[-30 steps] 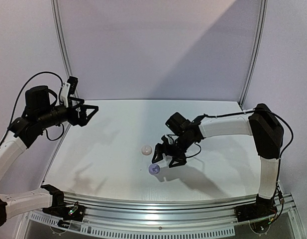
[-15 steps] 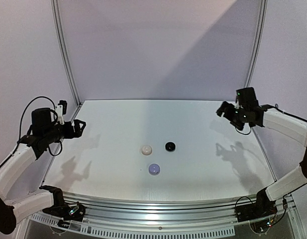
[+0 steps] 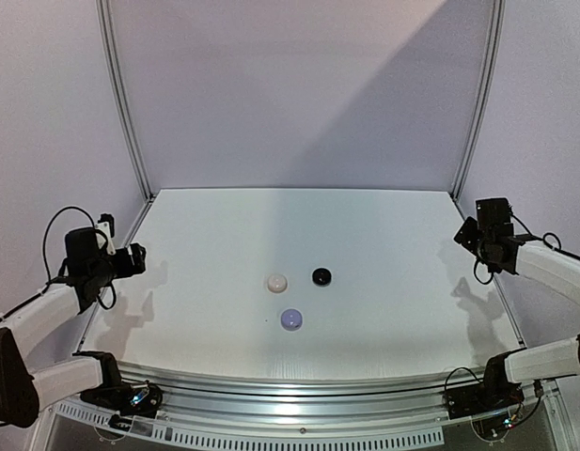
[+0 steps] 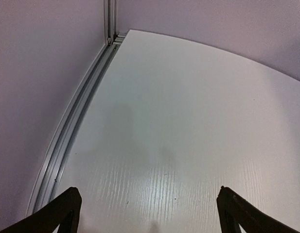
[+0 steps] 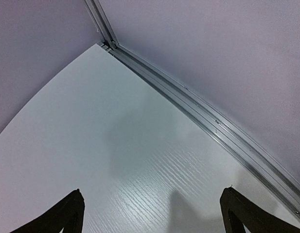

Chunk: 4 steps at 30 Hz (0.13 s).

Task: Insert the wireless bluetooth earbuds into the charging case
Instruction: Reset both arms

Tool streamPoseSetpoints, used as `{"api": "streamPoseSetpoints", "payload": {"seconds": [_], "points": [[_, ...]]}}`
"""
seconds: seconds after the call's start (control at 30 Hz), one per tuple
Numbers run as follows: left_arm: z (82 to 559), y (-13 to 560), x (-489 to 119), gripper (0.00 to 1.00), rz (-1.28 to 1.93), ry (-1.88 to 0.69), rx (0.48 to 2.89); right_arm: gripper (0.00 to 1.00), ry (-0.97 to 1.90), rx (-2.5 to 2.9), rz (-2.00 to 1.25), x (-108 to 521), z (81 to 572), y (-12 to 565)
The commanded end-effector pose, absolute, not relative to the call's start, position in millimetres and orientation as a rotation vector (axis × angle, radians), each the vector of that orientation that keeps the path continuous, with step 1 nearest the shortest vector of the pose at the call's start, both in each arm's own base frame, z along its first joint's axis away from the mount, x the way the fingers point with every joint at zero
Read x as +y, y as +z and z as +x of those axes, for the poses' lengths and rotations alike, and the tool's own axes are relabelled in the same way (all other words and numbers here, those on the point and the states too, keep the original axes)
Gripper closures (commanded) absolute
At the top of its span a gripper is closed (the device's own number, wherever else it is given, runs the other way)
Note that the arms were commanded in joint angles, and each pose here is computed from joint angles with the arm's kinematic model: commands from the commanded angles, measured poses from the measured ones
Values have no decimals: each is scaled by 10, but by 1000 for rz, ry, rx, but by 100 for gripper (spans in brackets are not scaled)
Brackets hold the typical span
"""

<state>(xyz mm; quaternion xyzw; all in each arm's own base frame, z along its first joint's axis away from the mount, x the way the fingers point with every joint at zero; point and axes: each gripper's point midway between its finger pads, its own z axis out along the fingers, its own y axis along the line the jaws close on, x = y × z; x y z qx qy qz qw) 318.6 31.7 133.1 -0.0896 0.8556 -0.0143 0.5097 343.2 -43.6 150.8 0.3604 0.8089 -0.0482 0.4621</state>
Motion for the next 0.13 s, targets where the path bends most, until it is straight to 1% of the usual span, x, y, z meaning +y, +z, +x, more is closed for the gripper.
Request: {"api": "streamPoseSetpoints", "payload": {"seconds": [0.0,0.1], "points": [[3222,1352,417,1,-197,-11,2018,1,-169,1892,889,-566,3369,1579],[3192,1293,488,1,-244,-4,2019,1,-171,1878,886,-576,3344,1586]]}}
